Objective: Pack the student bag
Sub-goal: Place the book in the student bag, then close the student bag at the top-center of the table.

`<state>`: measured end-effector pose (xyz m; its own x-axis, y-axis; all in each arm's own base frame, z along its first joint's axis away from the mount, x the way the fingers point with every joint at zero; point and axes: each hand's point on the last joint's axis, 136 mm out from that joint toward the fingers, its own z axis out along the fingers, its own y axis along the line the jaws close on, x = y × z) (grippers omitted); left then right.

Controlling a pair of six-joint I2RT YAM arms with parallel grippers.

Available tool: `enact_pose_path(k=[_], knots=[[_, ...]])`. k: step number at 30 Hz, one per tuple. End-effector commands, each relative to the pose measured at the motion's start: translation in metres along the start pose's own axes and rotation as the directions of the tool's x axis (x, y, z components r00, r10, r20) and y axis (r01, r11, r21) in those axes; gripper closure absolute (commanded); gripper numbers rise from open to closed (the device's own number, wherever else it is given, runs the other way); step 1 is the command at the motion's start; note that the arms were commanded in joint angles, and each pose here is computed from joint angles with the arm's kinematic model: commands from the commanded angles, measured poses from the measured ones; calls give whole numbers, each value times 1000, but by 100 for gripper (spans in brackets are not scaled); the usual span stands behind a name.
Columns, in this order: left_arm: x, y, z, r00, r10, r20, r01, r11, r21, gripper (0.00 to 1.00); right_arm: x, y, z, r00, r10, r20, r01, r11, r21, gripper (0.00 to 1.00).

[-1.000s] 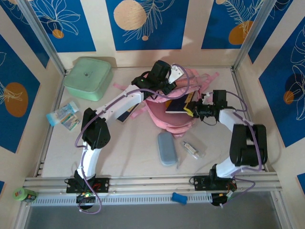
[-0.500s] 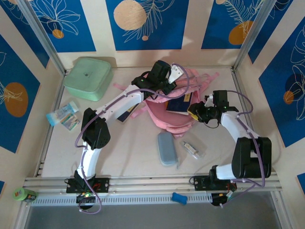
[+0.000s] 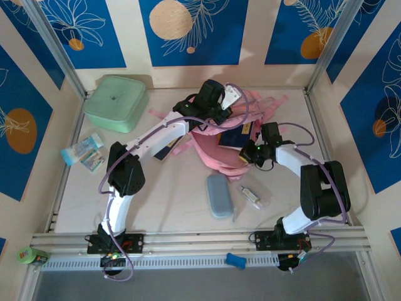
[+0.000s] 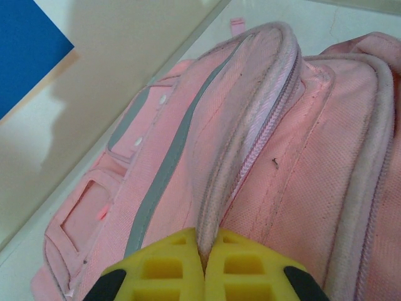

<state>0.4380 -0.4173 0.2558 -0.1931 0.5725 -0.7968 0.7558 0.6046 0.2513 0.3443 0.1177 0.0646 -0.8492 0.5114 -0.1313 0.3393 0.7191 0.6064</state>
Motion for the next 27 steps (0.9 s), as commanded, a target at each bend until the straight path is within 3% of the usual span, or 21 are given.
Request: enact_pose_path(k=[1, 6, 12, 15, 18, 20, 22, 24, 27], knots=[[-47, 13, -28, 987, -38, 157, 44, 999, -30, 100, -57, -3, -2, 984, 6, 177, -11, 1000, 25, 100], [-44, 13, -24, 988, -43, 150, 49, 998, -32, 100, -74, 10, -6, 976, -74, 206, 77, 997, -3, 100], [-31, 9, -18, 992, -54, 111, 57, 998, -24, 100, -15, 26, -32, 982, -142, 125, 152, 985, -76, 97], [-20, 0, -15, 993, -80, 87, 79, 997, 16, 100, 12, 19, -60, 978, -163, 131, 164, 986, 0, 91], [-7, -12, -15, 990, -132, 40, 129, 989, 76, 92, 30, 15, -96, 973, -156, 169, 152, 988, 37, 87], [3, -18, -18, 981, -192, 1, 191, 977, 97, 77, 40, 26, -115, 963, -188, 194, 193, 981, -7, 81], [6, -25, -27, 962, -272, -9, 271, 953, 135, 70, 48, 42, -128, 952, -236, 194, 250, 967, -52, 77], [8, -32, -41, 943, -334, -2, 329, 928, 173, 59, 55, 50, -132, 947, -273, 170, 283, 958, -42, 76], [29, -22, -65, 904, -428, -3, 426, 898, 108, 54, 69, 68, -122, 946, -315, 81, 322, 941, -104, 74]])
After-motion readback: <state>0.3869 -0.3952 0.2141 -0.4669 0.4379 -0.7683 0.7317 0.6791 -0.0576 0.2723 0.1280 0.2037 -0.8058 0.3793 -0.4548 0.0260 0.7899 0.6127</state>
